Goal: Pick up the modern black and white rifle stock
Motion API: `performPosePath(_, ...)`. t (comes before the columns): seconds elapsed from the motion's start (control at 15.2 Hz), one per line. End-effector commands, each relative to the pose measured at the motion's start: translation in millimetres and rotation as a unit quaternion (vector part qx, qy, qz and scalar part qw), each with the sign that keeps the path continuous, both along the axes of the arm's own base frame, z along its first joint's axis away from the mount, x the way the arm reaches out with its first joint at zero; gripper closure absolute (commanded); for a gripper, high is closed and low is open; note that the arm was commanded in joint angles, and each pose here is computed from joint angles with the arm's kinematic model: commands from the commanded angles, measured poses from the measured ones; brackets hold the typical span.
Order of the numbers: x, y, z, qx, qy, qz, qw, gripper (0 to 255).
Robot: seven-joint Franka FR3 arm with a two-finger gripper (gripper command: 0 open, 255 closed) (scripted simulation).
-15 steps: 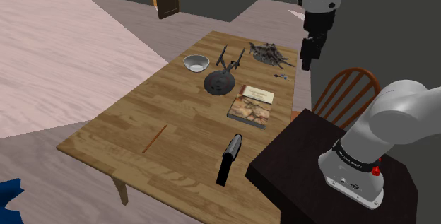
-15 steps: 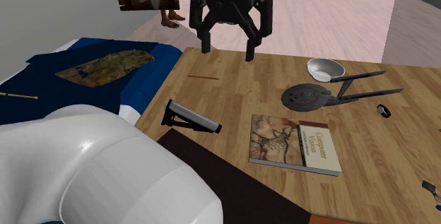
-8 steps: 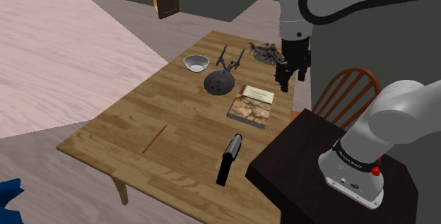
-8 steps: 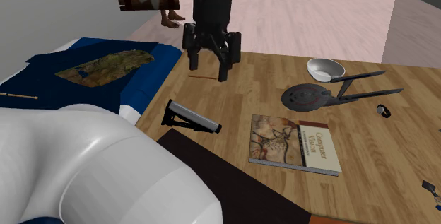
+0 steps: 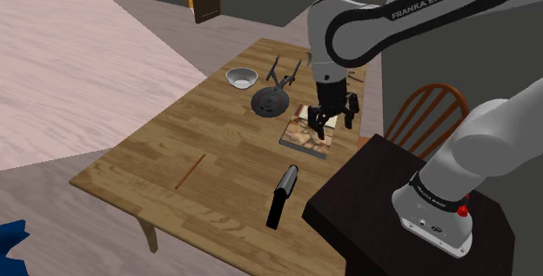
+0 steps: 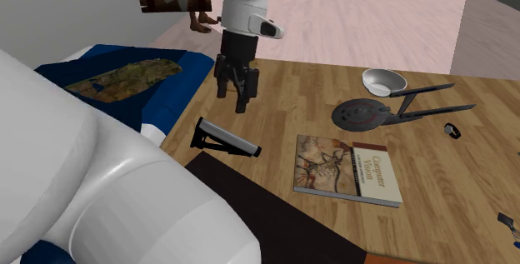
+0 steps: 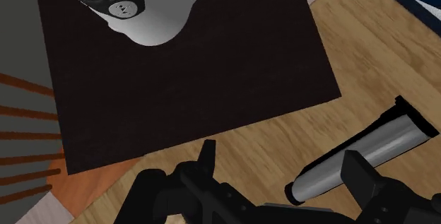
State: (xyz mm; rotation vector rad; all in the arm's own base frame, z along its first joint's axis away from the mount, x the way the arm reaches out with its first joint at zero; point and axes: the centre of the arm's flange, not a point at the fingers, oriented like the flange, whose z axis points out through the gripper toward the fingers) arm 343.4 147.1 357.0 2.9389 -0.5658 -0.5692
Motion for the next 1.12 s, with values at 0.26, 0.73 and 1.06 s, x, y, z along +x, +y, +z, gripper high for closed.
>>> performPosePath(0.26,30,33,-70,-0.011,0.028,-0.095,0.995,0)
performPosePath(0.73,64,62,-152,-0.023,0.061,-0.203,0.9771,0)
performPosePath(1.06,80,73,-200,-0.029,0.077,-0.255,0.9633,0)
